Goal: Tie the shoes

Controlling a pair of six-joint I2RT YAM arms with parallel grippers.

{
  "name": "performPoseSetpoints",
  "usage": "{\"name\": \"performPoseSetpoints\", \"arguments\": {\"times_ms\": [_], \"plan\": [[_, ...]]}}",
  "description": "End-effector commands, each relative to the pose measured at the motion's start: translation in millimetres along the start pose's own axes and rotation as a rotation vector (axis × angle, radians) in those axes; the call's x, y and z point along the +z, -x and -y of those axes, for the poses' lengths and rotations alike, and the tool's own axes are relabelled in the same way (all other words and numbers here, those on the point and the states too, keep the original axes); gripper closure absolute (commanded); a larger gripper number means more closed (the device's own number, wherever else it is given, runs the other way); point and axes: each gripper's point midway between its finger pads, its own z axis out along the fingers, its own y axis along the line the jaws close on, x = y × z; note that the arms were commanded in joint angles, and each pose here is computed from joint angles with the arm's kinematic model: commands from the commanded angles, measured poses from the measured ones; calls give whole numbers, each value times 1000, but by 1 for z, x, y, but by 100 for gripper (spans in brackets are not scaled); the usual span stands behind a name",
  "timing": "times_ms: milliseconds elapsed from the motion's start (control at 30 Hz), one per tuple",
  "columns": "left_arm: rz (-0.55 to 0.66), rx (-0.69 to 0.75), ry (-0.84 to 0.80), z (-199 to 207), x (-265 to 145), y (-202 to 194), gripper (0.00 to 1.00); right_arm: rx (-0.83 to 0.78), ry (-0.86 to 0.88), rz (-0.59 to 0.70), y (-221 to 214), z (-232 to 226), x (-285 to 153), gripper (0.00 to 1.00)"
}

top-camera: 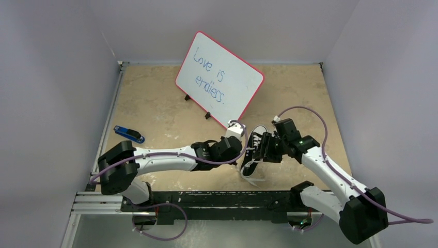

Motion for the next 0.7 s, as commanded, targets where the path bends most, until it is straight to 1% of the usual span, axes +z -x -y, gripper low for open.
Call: {"name": "performPoseSetpoints", "arguments": {"times_ms": [0, 100, 233, 400, 467, 500, 567, 600, 633, 667], "plan": [[15, -2, -93, 26, -1, 16, 100, 128, -11, 9, -1, 18, 3, 48], [7, 1, -99, 27, 0, 15, 100, 156, -32, 1, -1, 27, 7, 49], [6, 4, -107, 27, -2, 16, 100, 164, -37, 13, 4, 31, 13, 48], [20, 6, -126, 31, -8, 23, 100, 157, 23, -7, 6, 23, 25, 55], [27, 5, -120, 28, -9, 25, 100, 145, 27, -33, 3, 22, 26, 62], [27, 3, -116, 26, -9, 26, 100, 148, 13, -46, 1, 24, 26, 68], [32, -4, -111, 23, -10, 30, 100, 124, -70, -34, 7, 34, 18, 90], [36, -7, -108, 21, -11, 32, 100, 119, -131, -23, 11, 41, 10, 98], [41, -12, -105, 19, -12, 34, 100, 117, -190, 1, 18, 46, 1, 100], [47, -15, -101, 17, -13, 36, 100, 122, -257, 17, 21, 54, -8, 100]]}}
